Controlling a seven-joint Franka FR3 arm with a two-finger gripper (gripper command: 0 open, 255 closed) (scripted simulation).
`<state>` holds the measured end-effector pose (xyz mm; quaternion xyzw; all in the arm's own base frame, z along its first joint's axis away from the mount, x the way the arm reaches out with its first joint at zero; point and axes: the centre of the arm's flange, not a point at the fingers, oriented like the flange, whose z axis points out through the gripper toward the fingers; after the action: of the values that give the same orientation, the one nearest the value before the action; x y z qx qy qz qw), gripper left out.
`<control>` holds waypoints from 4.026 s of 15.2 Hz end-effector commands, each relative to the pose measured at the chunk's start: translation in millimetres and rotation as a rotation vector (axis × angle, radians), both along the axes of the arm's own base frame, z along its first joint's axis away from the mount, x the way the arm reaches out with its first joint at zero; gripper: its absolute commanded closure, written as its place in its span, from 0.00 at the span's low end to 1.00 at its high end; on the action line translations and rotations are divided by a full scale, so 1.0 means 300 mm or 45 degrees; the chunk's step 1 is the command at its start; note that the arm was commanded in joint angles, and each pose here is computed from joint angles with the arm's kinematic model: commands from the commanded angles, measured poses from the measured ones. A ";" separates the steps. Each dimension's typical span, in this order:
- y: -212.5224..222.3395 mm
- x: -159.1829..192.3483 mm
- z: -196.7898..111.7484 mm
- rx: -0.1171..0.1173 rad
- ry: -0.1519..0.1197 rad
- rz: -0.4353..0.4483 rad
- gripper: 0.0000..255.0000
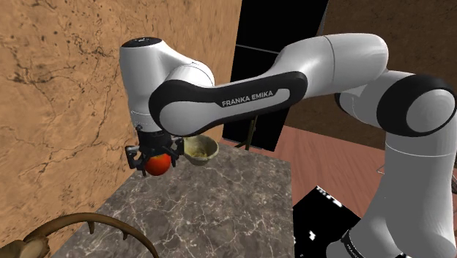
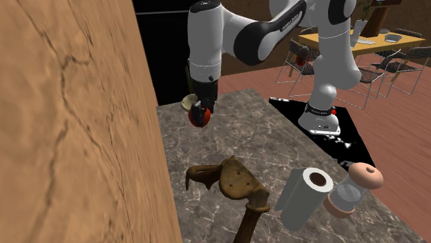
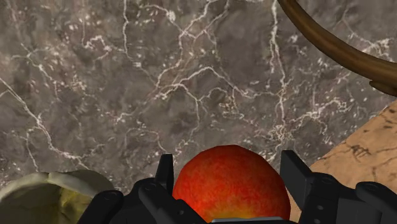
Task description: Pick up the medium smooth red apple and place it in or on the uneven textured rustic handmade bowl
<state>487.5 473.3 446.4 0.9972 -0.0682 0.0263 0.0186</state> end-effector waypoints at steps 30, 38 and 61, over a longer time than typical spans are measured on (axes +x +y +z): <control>-0.712 0.258 0.100 0.000 0.000 0.000 1.00; -0.712 0.258 -0.041 0.000 0.000 0.000 1.00; -0.705 0.249 0.101 0.000 0.000 0.000 0.00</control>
<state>562.4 261.7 476.1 0.9972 -0.0681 0.0263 0.0186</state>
